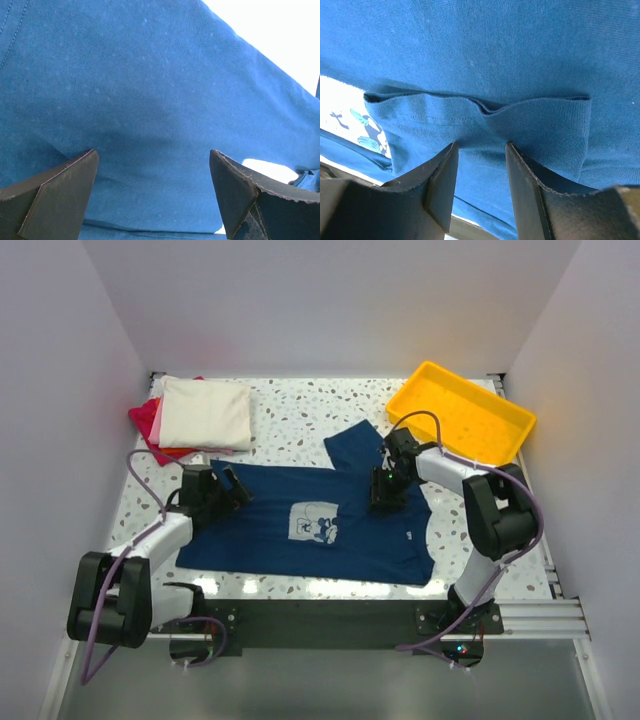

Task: Fold and stack the t-shirts
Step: Fold the tshirt

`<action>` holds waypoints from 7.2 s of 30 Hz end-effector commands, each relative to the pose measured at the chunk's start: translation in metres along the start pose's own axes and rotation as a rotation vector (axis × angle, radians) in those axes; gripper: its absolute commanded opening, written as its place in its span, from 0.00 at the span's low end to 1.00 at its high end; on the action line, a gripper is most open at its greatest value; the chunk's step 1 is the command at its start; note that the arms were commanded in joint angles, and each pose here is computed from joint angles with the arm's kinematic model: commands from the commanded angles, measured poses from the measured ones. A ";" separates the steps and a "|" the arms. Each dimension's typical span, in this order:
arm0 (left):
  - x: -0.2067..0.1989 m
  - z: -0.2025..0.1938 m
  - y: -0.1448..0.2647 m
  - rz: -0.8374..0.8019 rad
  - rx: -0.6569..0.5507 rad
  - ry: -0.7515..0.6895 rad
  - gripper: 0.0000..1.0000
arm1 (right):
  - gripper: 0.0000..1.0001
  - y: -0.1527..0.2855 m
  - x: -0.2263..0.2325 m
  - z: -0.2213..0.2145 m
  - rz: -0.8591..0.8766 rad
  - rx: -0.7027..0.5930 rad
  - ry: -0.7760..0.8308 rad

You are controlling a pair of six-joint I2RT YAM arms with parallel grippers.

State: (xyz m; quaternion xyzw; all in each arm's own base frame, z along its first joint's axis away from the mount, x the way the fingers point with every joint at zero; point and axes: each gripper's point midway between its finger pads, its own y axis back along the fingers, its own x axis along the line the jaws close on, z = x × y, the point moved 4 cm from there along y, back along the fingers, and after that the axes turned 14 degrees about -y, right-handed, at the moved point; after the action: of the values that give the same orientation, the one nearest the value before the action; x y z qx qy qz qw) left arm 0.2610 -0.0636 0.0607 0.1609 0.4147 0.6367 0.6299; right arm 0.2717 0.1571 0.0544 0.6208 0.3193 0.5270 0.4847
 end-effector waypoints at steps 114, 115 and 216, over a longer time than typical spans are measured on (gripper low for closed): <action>0.065 0.131 -0.074 0.411 -0.066 -0.056 0.40 | 0.00 -0.022 0.046 0.190 -0.071 -0.454 0.188; 0.066 0.130 -0.075 0.412 -0.061 -0.056 0.39 | 0.00 -0.022 0.046 0.191 -0.068 -0.455 0.187; 0.087 0.066 0.027 0.556 -0.041 -0.011 0.03 | 0.00 0.132 -0.038 -0.059 0.027 -0.196 -0.007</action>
State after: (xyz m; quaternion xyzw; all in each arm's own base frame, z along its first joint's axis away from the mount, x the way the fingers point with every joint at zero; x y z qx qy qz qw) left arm 0.2853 0.0360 0.0893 0.2729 0.3347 0.7725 0.4655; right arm 0.2066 0.0972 0.1660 0.5634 0.2447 0.5736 0.5419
